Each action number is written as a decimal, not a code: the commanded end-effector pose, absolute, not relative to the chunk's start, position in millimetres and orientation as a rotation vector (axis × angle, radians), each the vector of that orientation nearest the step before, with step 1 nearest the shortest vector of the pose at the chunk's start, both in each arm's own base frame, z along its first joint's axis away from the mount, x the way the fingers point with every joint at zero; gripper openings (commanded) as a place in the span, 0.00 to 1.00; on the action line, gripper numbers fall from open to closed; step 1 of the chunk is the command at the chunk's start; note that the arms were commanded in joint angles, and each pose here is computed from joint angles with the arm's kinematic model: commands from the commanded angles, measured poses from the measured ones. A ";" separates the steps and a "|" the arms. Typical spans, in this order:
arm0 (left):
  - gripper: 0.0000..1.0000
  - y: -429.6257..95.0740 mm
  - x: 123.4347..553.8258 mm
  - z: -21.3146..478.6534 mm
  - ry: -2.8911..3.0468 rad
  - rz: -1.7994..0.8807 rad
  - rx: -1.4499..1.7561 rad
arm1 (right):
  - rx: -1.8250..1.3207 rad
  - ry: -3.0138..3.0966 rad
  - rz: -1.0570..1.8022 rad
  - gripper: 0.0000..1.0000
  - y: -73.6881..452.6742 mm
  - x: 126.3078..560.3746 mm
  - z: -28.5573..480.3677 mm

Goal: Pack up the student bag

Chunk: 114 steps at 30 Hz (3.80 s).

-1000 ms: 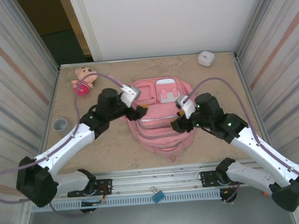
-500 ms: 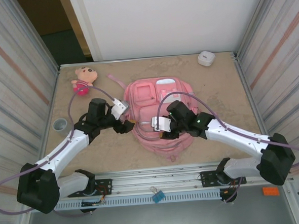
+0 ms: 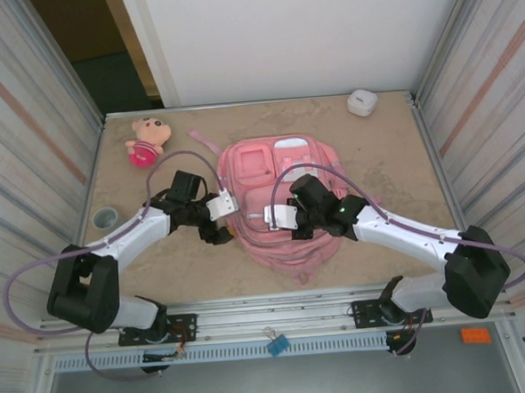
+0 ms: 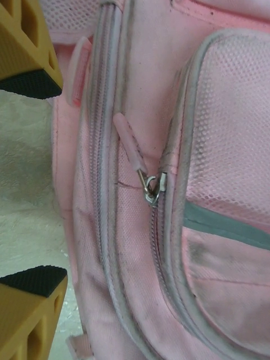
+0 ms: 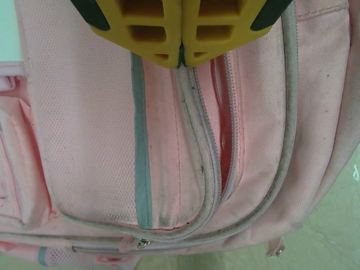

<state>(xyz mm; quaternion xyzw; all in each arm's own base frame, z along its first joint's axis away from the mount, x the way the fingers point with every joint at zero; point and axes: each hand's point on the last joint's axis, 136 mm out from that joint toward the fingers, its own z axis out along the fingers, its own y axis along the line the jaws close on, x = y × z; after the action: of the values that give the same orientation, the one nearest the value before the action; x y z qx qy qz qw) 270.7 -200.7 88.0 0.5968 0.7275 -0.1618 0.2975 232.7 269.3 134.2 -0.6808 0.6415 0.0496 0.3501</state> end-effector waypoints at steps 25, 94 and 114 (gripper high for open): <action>0.07 -262.9 244.5 106.4 1.745 -0.735 1.718 | -1.561 1.712 0.193 0.00 249.5 246.2 150.8; 0.14 -274.9 206.9 97.7 2.118 -0.902 1.178 | 0.718 2.177 1.430 0.00 262.6 254.7 154.7; 0.13 -314.2 158.7 127.9 1.909 -1.083 1.320 | 0.670 2.207 1.442 0.00 277.6 263.7 158.1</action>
<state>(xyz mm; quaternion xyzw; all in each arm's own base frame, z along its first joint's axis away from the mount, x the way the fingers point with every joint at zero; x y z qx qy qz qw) 192.6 -290.7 95.8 0.4562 0.7759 -0.3328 0.2813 250.2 269.0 137.3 0.2564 0.8078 0.4974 0.1854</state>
